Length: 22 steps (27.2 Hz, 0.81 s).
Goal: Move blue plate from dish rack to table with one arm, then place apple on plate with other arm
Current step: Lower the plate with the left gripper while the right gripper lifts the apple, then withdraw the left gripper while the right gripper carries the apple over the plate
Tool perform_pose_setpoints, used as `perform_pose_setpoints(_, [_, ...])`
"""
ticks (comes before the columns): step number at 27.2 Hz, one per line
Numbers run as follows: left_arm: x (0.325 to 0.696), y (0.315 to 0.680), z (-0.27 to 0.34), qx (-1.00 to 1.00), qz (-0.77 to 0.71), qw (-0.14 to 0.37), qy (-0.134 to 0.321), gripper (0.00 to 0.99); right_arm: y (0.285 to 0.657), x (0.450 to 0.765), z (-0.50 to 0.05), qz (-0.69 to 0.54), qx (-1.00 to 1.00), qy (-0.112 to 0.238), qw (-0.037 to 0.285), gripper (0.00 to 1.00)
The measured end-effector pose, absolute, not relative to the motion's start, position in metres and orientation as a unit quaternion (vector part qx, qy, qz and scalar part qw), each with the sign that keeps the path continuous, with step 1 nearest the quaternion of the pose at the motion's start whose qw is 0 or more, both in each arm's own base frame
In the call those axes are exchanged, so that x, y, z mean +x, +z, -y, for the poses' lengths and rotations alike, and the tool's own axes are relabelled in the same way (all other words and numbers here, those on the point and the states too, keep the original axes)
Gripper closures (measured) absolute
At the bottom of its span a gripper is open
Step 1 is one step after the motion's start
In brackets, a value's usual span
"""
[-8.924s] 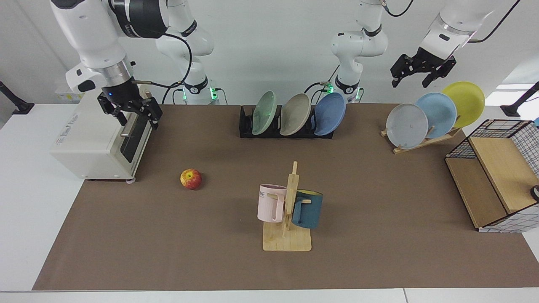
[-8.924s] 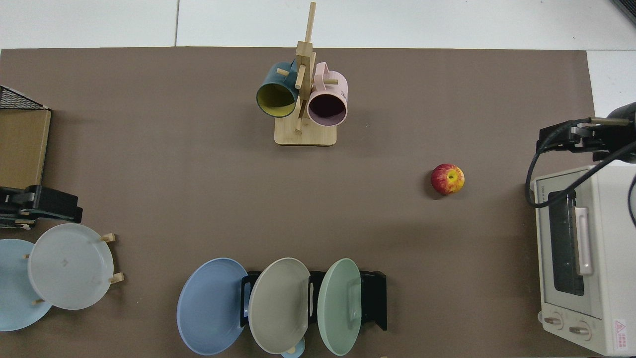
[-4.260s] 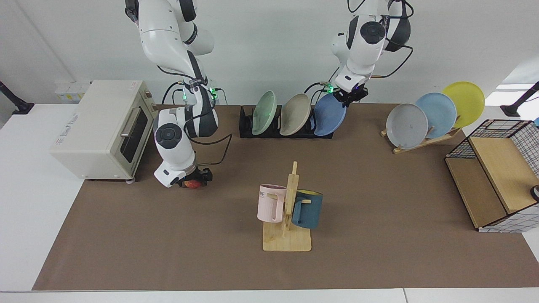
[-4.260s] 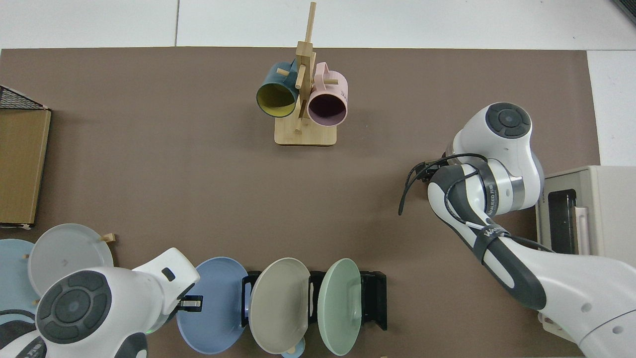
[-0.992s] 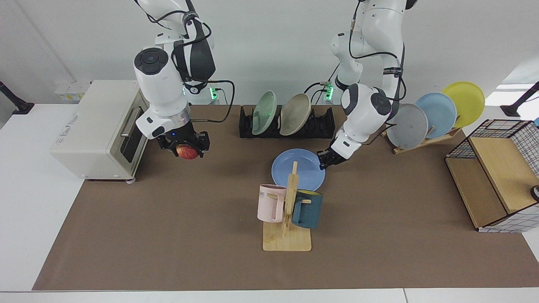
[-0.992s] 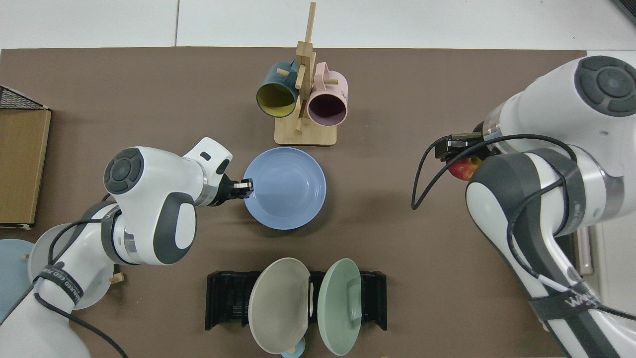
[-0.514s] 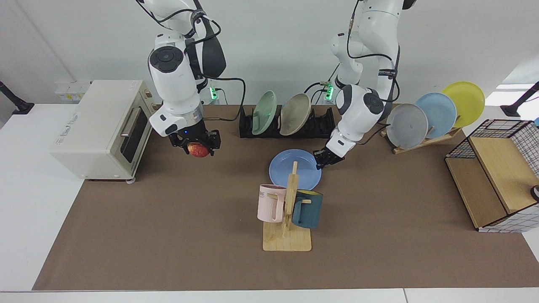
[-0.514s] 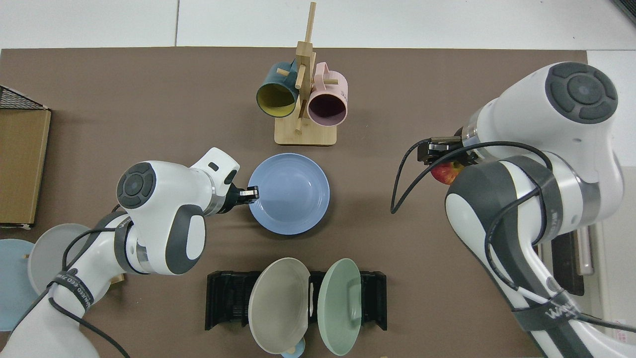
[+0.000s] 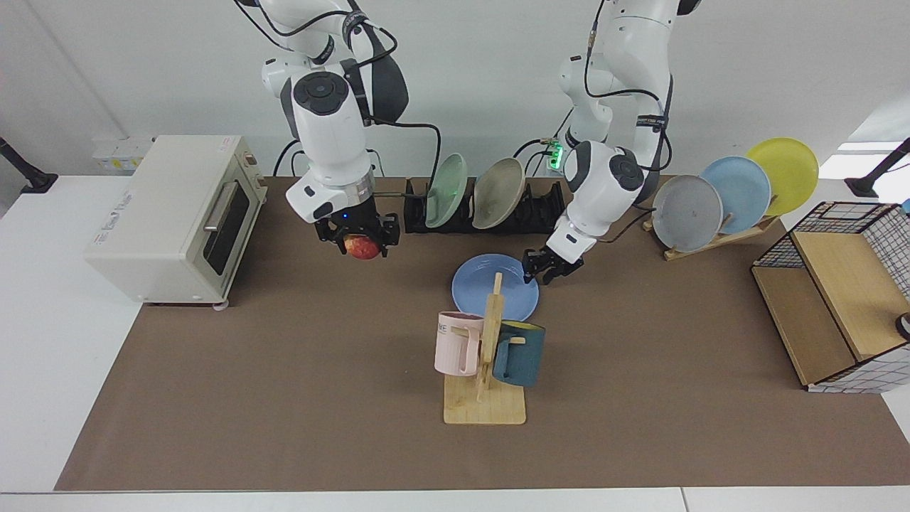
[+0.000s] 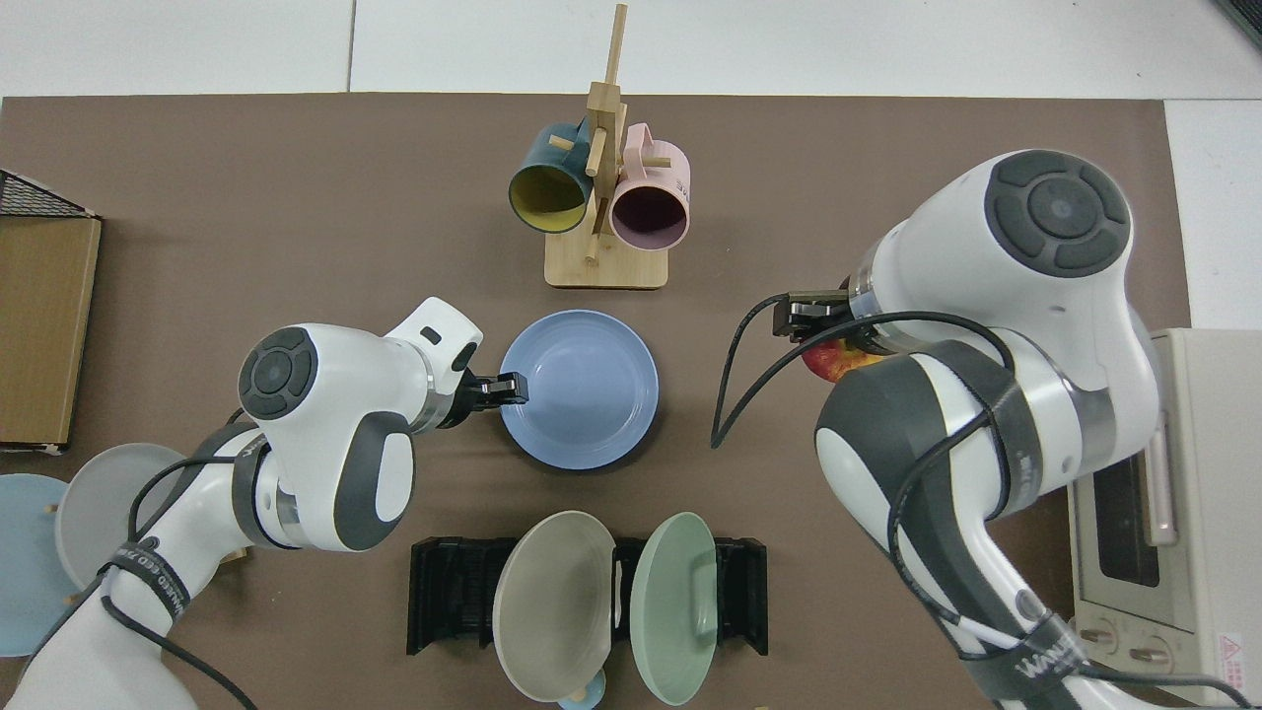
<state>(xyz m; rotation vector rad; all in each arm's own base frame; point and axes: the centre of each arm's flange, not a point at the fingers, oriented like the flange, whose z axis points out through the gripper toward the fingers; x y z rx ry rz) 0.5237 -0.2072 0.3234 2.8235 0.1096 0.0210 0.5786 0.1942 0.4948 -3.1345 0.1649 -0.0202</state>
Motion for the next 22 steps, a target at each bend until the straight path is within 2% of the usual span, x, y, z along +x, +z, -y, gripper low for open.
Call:
perform_pose_setpoints(5, [0.527, 0.331, 0.206, 0.986, -0.039, 0.159, 0.013, 0.066, 0.495, 0.57, -0.218, -0.06, -0.998, -0.006, 0.002, 0.21])
perform_pose_setpoints(7, [0.529, 0.338, 0.205, 0.987, -0.038, 0.159, 0.004, 0.009, 0.495, 0.567, -0.227, -0.064, -0.998, -0.007, 0.002, 0.21])
perform_pose_setpoints(10, [0.537, 0.359, 0.194, 0.988, -0.03, 0.149, -0.018, 0.0, 0.496, 0.561, -0.24, -0.068, -0.998, -0.007, 0.003, 0.21])
perform_pose_setpoints(13, [0.544, 0.397, 0.171, 0.993, -0.008, 0.11, -0.031, 0.0, 0.495, 0.555, -0.255, -0.069, -0.998, -0.007, 0.003, 0.21])
perform_pose_setpoints(18, [0.539, 0.491, 0.13, 0.999, 0.016, 0.029, -0.031, 0.0, 0.495, 0.548, -0.28, -0.073, -0.997, -0.015, 0.009, 0.21])
perform_pose_setpoints(22, [0.527, 0.55, 0.106, 0.999, 0.022, 0.009, -0.046, 0.0, 0.49, 0.547, -0.303, -0.08, -0.997, -0.016, 0.011, 0.21])
